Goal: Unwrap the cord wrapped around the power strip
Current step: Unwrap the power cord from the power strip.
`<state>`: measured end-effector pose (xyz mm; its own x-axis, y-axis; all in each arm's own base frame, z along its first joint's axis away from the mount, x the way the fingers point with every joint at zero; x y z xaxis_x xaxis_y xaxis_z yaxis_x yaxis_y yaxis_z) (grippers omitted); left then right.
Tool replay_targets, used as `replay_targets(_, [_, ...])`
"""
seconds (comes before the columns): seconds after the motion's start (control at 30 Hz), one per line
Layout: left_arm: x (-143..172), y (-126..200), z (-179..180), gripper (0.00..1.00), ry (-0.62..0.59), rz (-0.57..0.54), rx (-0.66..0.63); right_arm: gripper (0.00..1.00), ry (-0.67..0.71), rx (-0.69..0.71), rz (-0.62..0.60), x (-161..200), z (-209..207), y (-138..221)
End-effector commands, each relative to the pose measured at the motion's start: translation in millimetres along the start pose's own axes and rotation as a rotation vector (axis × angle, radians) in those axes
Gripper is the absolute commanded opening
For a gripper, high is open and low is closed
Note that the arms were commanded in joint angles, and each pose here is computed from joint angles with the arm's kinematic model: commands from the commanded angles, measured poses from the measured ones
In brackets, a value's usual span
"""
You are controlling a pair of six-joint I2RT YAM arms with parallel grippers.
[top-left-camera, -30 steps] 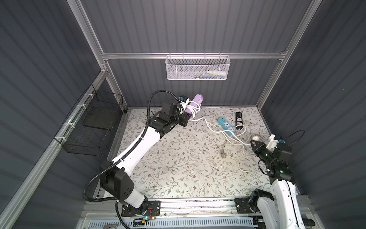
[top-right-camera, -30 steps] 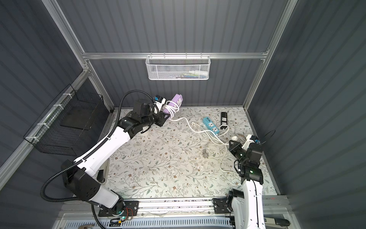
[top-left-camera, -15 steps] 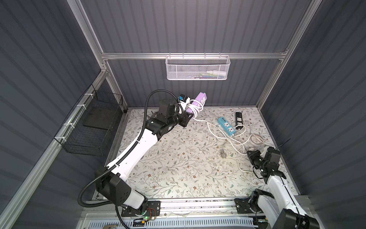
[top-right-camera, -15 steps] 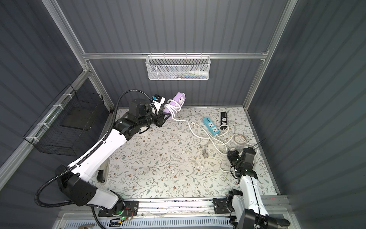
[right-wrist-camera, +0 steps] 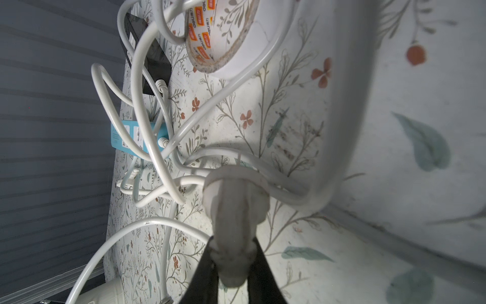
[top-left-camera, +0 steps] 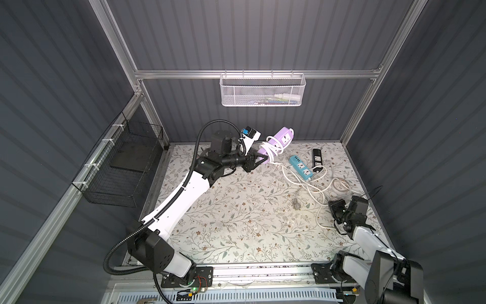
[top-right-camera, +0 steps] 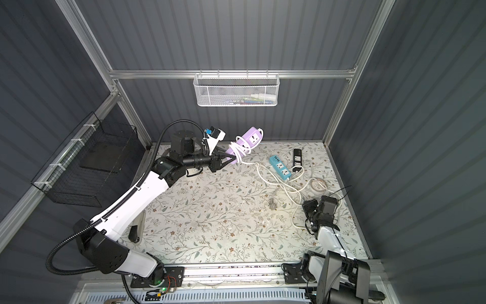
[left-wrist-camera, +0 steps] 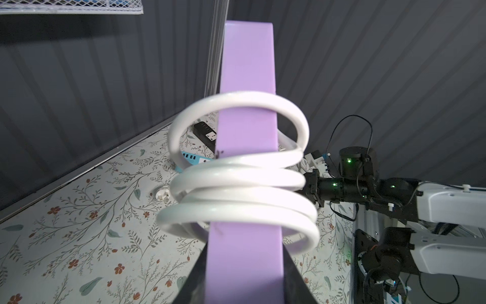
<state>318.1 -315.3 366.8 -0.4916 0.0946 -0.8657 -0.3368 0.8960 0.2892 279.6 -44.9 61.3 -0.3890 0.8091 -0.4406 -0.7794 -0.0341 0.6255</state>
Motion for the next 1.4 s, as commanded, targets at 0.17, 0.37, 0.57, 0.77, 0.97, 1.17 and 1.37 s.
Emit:
replay_targets(0.17, [-11.8, 1.2, -36.7, 0.0, -0.077, -0.03, 0.126, 0.56, 0.017, -0.025, -0.049, -6.0, 4.2, 6.3])
replay_targets(0.37, [-7.0, -6.2, -32.9, 0.0, -0.071, -0.012, 0.112, 0.75, 0.119, -0.135, -0.105, -17.7, 36.7, 31.6])
replay_targets(0.57, [-7.8, -12.0, -26.2, 0.0, -0.059, -0.002, 0.084, 0.99, 0.392, -0.4, -0.157, -24.0, 113.2, 71.1])
replay_targets(0.77, [-10.4, -9.1, -21.5, 0.0, -0.063, 0.0, 0.036, 0.99, 0.72, -0.655, -0.214, -1.4, 190.8, 101.9])
replay_targets(0.97, [-11.5, -10.4, -19.1, 0.0, -0.027, 0.013, 0.019, 0.99, 1.046, -0.831, -0.255, 43.4, 245.6, 97.1])
replay_targets(1.17, [-12.3, -11.6, -18.0, 0.0, 0.008, 0.032, 0.01, 0.99, 1.242, -0.862, -0.384, 60.8, 279.2, 68.4])
replay_targets(1.37, [-6.7, -17.5, -14.5, 0.0, 0.042, 0.061, 0.014, 0.99, 1.348, -0.84, -0.537, 58.0, 303.5, 47.6])
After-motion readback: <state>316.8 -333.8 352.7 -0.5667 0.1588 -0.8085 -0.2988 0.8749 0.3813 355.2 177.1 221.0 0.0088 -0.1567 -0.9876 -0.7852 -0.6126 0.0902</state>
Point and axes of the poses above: each gripper's point midway between its finger pads, its own y axis back along the fingers, its own z axis along the line the jaws close on, x = y × z, the point moved 1 cm from there along y, back along the fingers, and after that the axes turned 11 degrees about y, right-handed, at the moved point
